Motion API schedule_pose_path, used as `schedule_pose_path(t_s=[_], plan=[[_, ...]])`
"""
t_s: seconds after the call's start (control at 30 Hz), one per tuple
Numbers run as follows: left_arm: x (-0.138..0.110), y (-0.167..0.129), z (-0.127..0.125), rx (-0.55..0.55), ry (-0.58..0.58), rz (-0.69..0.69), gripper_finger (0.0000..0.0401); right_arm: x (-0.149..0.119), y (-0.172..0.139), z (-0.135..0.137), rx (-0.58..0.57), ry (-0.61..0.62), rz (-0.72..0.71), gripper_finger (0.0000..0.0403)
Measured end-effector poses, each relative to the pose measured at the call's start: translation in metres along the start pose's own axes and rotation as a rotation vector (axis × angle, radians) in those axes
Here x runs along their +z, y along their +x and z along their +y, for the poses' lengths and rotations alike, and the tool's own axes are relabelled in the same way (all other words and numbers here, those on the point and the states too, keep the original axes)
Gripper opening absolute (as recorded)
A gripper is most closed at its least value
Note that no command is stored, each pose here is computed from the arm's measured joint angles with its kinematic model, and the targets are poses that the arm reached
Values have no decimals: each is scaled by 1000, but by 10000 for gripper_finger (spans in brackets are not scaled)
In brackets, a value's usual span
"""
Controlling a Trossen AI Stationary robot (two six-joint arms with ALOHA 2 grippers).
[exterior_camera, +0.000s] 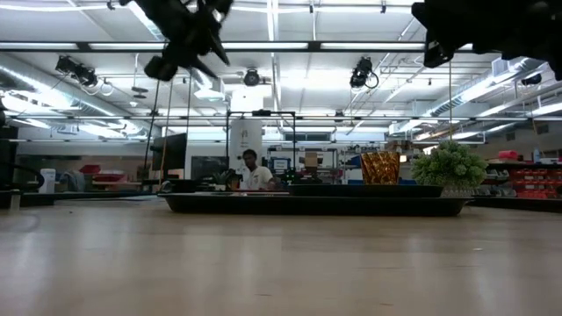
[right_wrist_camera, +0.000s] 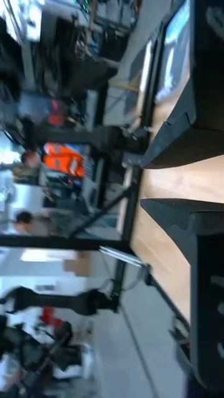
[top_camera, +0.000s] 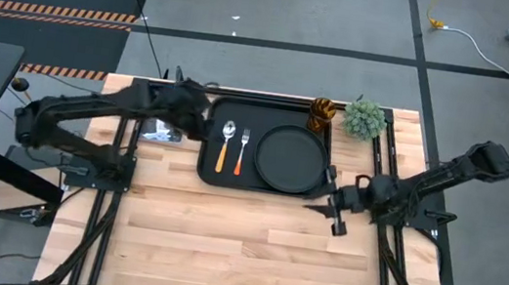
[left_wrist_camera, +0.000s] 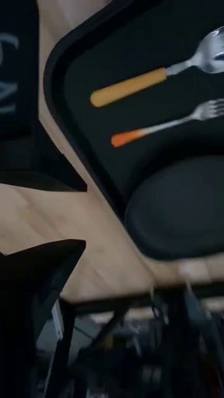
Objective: Pick and place plate/cup/fork/spoon on tray
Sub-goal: Return to Home Position
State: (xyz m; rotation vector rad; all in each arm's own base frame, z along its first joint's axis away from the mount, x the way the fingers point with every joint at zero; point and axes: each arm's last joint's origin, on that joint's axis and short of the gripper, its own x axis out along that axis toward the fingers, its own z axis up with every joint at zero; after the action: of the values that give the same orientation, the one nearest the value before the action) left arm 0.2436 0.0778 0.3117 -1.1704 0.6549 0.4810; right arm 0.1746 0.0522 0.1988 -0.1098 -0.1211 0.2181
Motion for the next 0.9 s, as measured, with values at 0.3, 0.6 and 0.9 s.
schedule_pose_path(t_s=[0.3, 0.6, 0.9], plan=[[-18, -48, 0, 38, 212, -162, 142, -5, -13, -14, 92, 59, -55, 81], [-31, -47, -5, 96, 477, -178, 122, -28, -34, -28, 84, 137, -46, 43], [-24, -65, -20, -16, 694, -386, 39, -26, -36, -34, 85, 134, -61, 12]])
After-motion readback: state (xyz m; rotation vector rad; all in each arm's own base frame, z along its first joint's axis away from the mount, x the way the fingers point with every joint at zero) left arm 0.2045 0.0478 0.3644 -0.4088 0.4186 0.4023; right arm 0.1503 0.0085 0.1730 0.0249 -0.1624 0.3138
